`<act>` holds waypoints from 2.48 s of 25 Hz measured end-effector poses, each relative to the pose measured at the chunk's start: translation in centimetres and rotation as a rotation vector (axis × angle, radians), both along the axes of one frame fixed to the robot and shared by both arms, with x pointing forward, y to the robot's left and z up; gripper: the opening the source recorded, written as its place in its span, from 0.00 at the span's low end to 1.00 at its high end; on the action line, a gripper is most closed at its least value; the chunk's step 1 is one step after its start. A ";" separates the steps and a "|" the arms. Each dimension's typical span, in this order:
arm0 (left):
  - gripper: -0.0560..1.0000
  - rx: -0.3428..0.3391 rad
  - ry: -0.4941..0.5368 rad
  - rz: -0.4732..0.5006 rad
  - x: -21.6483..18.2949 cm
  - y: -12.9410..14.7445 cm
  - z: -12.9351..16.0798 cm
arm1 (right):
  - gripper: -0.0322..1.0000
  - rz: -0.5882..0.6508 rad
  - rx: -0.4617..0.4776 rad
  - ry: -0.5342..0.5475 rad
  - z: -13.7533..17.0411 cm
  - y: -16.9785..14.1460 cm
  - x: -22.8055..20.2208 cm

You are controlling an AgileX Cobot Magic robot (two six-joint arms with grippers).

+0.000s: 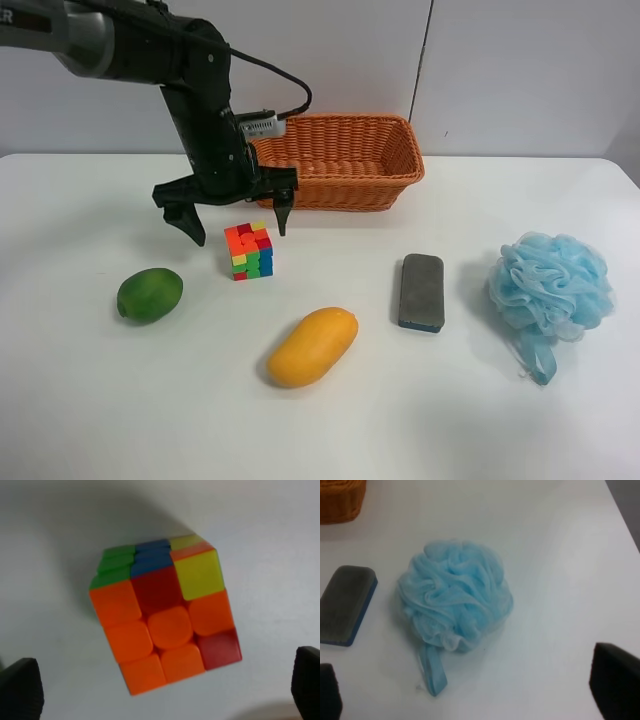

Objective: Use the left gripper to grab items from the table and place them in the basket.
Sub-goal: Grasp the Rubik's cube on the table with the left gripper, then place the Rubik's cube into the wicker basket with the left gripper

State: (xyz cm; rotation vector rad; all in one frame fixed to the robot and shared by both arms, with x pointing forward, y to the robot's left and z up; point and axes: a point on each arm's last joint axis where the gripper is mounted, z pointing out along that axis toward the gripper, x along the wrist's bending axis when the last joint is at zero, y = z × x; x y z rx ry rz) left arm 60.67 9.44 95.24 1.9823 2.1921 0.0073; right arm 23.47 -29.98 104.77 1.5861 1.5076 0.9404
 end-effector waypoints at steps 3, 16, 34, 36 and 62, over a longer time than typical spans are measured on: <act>0.99 0.008 0.015 0.006 0.4 -0.2 -1.7 | 0.99 0.000 0.000 0.000 0.0 0.0 0.0; 0.99 -0.008 -0.016 0.029 1.3 -0.7 -4.5 | 0.99 0.000 0.000 0.000 0.0 0.0 0.0; 0.59 0.006 -0.012 0.023 1.4 -0.6 -5.0 | 0.99 0.000 0.000 0.000 0.0 0.0 0.0; 0.59 0.007 -0.011 0.023 1.4 -0.6 -5.0 | 0.99 0.000 0.000 0.000 0.0 0.0 0.0; 0.59 -0.071 -0.169 0.000 -0.7 0.6 10.1 | 0.99 0.000 0.000 0.000 0.0 0.0 0.0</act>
